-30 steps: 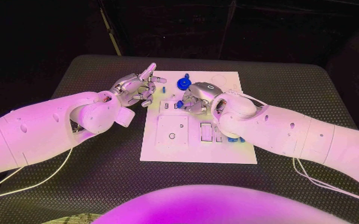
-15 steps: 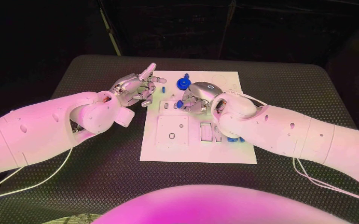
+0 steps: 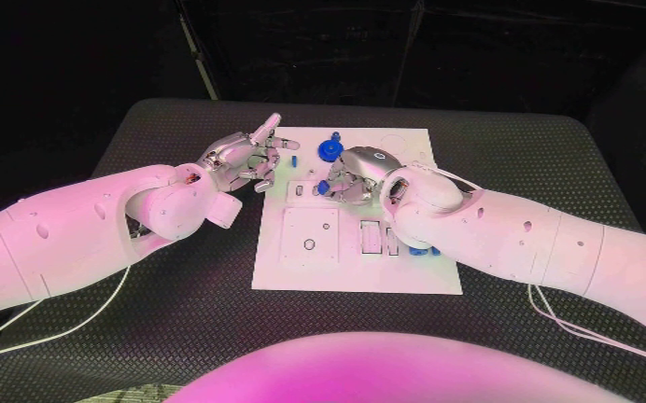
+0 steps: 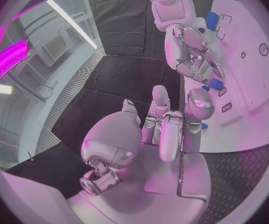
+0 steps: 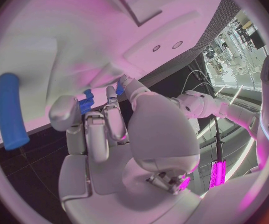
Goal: Assemble the parts on the task board
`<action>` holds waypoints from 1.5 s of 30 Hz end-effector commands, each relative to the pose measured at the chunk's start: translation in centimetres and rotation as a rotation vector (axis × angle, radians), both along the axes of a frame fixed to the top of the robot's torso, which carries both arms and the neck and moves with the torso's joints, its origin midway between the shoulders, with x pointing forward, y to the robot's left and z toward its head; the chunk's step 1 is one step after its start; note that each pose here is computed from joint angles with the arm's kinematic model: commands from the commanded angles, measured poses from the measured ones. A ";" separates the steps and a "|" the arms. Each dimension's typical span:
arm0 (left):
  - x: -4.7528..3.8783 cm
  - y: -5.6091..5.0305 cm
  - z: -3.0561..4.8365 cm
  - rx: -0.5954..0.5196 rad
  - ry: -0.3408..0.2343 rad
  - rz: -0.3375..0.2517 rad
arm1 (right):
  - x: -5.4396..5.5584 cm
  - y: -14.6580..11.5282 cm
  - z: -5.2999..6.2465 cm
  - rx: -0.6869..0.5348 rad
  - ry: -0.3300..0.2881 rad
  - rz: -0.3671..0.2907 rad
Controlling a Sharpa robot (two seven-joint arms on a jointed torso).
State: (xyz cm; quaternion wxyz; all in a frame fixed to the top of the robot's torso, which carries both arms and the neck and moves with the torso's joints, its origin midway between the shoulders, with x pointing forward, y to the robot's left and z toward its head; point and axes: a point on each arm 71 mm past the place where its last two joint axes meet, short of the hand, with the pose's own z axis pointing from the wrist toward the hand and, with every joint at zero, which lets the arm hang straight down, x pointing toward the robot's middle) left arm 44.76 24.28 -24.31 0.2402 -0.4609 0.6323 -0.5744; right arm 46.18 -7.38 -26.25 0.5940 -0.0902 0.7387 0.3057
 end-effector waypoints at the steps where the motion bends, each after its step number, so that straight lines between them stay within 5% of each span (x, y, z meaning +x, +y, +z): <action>1: 0.01 -0.2 0.15 -0.007 -0.005 -0.014 | -0.1 0.1 0.3 0.020 -0.016 0.004; 45: 0.01 -0.2 0.07 -0.006 0.003 -0.022 | -0.6 0.4 0.4 0.046 -0.014 0.018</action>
